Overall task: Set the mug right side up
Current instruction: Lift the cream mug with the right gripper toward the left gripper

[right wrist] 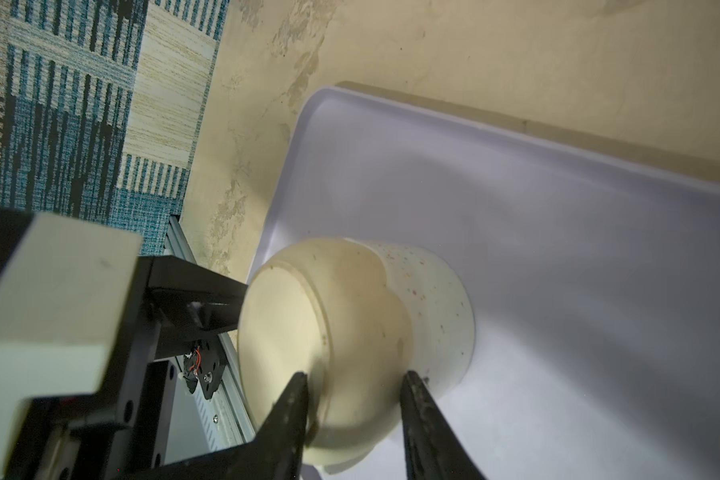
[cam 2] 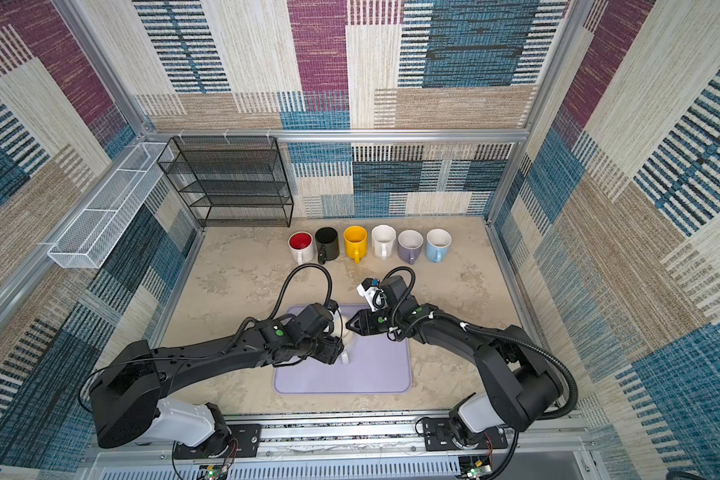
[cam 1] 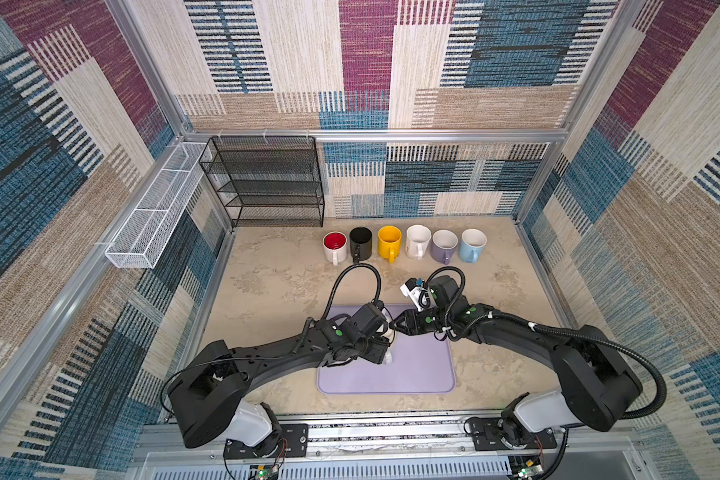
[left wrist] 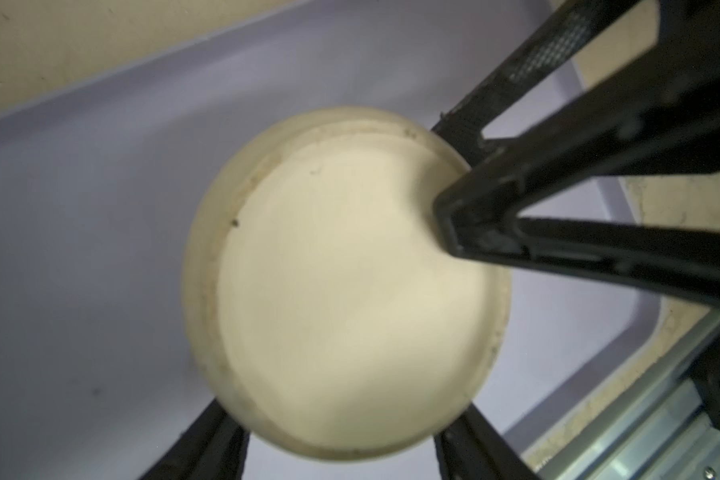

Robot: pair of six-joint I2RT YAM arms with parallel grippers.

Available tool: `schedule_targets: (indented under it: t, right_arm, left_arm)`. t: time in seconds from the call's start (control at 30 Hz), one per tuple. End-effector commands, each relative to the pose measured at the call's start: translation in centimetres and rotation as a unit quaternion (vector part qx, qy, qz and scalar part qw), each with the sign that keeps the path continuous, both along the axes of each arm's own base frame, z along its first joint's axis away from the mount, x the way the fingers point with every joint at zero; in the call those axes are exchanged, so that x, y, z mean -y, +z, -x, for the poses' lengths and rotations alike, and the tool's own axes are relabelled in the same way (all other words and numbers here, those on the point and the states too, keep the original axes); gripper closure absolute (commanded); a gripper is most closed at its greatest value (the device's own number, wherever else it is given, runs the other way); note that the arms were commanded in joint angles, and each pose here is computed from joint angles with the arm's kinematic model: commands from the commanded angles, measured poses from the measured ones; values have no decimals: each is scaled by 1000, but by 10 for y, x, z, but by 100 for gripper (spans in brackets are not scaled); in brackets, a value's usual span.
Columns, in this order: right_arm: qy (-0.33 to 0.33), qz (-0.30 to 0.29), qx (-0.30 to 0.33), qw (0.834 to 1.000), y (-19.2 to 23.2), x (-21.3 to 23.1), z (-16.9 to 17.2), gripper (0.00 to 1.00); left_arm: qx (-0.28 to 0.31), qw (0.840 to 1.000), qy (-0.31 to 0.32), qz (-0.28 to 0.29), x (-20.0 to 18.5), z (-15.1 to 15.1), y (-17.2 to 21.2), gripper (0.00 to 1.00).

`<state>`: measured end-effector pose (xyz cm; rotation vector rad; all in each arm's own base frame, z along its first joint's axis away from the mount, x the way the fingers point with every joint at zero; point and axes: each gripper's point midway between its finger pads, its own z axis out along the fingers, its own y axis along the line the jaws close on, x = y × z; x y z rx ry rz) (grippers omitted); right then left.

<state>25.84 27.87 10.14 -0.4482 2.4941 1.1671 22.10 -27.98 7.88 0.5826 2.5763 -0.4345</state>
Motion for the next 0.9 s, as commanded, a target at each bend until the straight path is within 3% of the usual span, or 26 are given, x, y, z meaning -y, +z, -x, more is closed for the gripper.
schedule_targets:
  t: [0.0, 0.37, 0.87]
  right_arm:
    - [5, 23, 16, 1000, -4, 0, -8, 61]
    - [-33, 47, 69, 996, 24, 7, -40, 44]
    - [-82, 63, 98, 990, 46, 36, -55, 39]
  left_arm:
    - [30, 999, 28, 20, 6, -17, 12, 33]
    - [29, 998, 20, 47, 17, -17, 19, 34]
    - [8, 994, -30, 109, 40, -2, 26, 34]
